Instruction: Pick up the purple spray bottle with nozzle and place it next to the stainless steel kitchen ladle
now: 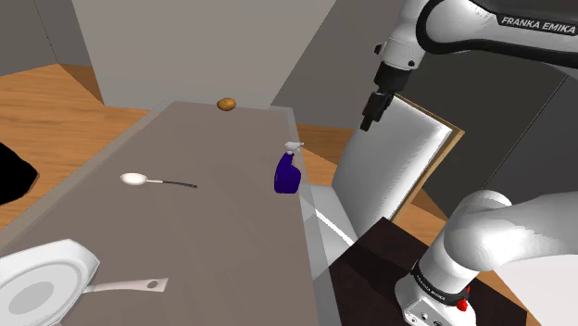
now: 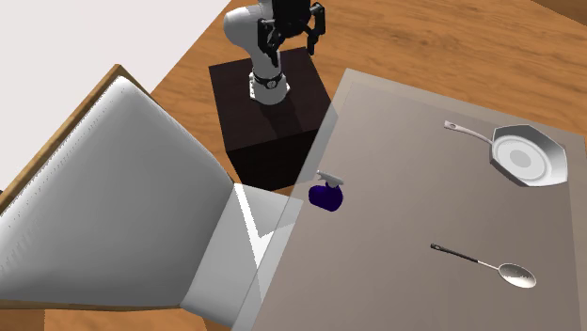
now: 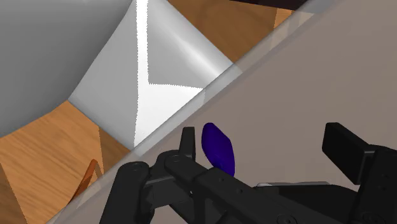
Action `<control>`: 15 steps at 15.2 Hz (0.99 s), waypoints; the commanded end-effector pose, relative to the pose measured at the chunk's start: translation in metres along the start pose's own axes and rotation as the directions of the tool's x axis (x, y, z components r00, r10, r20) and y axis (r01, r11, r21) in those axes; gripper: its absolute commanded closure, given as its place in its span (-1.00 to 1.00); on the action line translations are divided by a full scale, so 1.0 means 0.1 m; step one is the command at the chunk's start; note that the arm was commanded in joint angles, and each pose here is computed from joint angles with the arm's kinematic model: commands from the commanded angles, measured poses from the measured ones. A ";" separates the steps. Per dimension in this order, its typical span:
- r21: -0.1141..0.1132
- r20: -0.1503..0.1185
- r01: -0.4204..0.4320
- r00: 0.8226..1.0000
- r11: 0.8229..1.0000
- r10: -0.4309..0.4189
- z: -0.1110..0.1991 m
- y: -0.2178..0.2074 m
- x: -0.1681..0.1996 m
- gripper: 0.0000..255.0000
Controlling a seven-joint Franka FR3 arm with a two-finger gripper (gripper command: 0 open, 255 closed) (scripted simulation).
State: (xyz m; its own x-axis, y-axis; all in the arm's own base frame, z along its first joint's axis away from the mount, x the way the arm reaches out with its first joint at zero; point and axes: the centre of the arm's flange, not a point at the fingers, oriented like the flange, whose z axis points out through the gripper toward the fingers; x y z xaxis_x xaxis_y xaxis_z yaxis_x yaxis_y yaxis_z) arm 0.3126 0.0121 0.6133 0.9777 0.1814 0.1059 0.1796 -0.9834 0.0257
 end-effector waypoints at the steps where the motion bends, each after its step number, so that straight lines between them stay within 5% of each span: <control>1: 0.000 0.000 0.000 1.000 1.000 0.000 0.00 0.00 0.00 -1.00; 8: 0.058 -0.122 0.178 0.978 0.982 -0.169 0.82 0.40 0.18 -1.00; 15: 0.094 -0.250 0.354 0.913 0.930 -0.323 1.64 0.71 0.51 -1.00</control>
State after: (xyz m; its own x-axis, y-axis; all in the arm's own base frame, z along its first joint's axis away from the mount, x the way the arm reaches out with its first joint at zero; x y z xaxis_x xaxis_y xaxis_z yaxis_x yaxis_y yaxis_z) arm 0.3872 -0.0462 0.4672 0.8276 0.4634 0.3168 0.4986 -0.8661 -0.0356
